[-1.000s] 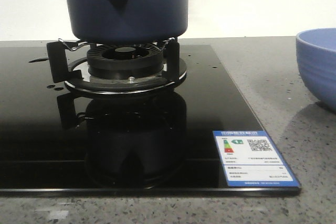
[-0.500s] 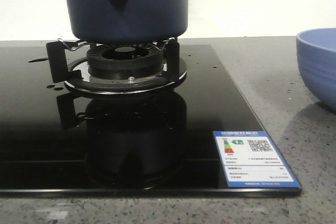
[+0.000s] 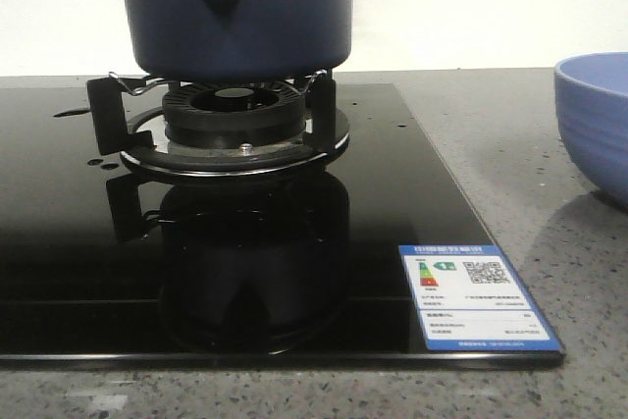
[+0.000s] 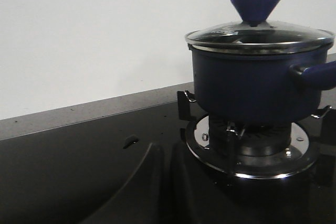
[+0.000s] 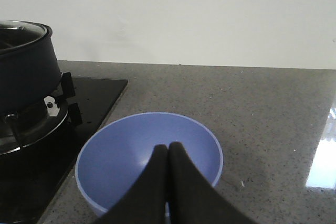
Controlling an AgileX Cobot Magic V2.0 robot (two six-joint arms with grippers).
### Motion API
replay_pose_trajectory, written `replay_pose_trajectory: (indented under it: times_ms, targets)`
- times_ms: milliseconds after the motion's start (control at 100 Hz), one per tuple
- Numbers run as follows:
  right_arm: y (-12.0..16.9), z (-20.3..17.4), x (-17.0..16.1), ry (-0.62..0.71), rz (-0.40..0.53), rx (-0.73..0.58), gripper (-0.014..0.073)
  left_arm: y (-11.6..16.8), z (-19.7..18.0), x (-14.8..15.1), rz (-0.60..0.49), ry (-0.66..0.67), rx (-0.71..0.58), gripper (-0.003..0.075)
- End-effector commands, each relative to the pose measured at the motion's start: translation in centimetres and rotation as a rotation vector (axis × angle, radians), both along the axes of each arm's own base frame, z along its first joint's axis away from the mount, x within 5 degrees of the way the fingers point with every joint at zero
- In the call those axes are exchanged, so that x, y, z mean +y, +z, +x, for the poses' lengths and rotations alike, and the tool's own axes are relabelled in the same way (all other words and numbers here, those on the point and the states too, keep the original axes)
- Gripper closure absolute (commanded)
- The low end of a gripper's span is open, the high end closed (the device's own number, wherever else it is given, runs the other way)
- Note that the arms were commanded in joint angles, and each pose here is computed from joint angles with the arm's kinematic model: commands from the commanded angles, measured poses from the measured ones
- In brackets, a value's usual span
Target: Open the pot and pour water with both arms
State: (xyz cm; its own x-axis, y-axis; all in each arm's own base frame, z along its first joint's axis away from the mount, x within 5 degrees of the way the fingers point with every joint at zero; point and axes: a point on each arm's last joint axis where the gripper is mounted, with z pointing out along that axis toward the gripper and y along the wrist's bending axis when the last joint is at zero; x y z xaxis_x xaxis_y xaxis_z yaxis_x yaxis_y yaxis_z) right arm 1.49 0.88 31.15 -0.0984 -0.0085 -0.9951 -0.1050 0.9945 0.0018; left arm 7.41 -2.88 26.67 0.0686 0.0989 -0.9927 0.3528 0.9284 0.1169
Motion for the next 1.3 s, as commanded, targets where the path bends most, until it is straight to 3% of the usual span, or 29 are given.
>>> replay_pose_trajectory:
  times_ms: [0,160,170,180,190,210,220,230,240,250,260,270,310,320,330,340,530,840,1290]
  targets:
    - [1.3,0.0,-0.1,-0.005,0.002,-0.087,0.0659,1.0,-0.1,-0.1,0.023,-0.01,-0.037,0.0741]
    - [1.3,0.0,-0.1,-0.005,0.002,-0.087,0.0659,0.9,0.0,0.0,0.091,0.008,-0.053,0.0741]
    - [1.3,0.0,-0.1,-0.005,0.002,-0.087,0.0659,0.9,0.0,0.0,0.057,0.007,-0.039,0.0741]
    - [1.3,0.0,-0.1,-0.005,0.002,-0.087,0.0659,0.9,0.0,0.1,0.101,0.011,-0.055,0.0741]
    - [1.3,0.0,-0.1,-0.005,0.002,-0.087,0.0659,0.9,0.0,0.1,0.06,0.009,-0.039,0.0741]
    - [1.3,0.0,-0.1,-0.005,0.002,-0.087,0.0659,0.8,0.0,0.1,0.11,0.012,-0.056,0.0741]
    - [1.3,0.0,-0.1,-0.005,0.002,-0.087,0.0659,0.8,0.0,0.1,0.063,0.012,-0.038,0.0741]
    - [1.3,0.0,-0.1,-0.005,0.002,-0.087,0.0659,0.8,0.0,0.1,0.116,0.014,-0.057,0.0741]
    - [1.3,0.0,-0.1,-0.005,0.002,-0.087,0.0659,0.8,0.0,0.1,0.067,0.013,-0.038,0.0741]
    - [1.3,0.0,-0.1,-0.005,0.002,-0.087,0.0659,0.8,0.0,0.1,0.121,0.015,-0.057,0.0741]
    - [1.3,0.0,-0.1,-0.005,0.002,-0.087,0.0659,0.8,0.0,0.1,0.072,0.014,-0.039,0.0741]
    - [1.3,0.0,-0.1,-0.005,0.002,-0.087,0.0659,0.8,0.0,0.1,0.126,0.017,-0.058,0.0741]
    - [1.3,0.0,-0.1,-0.005,0.002,-0.087,0.0659,0.7,0.0,0.1,0.083,0.017,-0.038,0.0741]
    - [1.3,0.0,-0.1,-0.005,0.002,-0.087,0.0659,0.6,0.1,0.1,0.126,0.019,-0.051,0.0741]
    - [1.3,0.0,-0.1,-0.005,0.002,-0.087,0.0659,0.6,0.1,0.1,0.09,0.018,-0.038,0.0741]
    - [1.3,0.0,-0.1,-0.005,0.002,-0.087,0.0659,0.6,0.1,0.1,0.125,0.021,-0.051,0.0741]
    - [1.3,0.0,-0.1,-0.005,0.002,-0.087,0.0659,-1.4,0.1,0.9,0.086,0.106,0.002,0.0741]
    - [1.3,0.0,-0.1,-0.005,0.002,-0.087,0.0659,-5.5,-1.4,2.4,-0.011,0.28,-0.081,0.0741]
    - [1.3,0.0,-0.1,-0.005,0.002,-0.087,0.0659,-8.9,-2.1,2.5,0.033,0.324,0.238,0.0741]
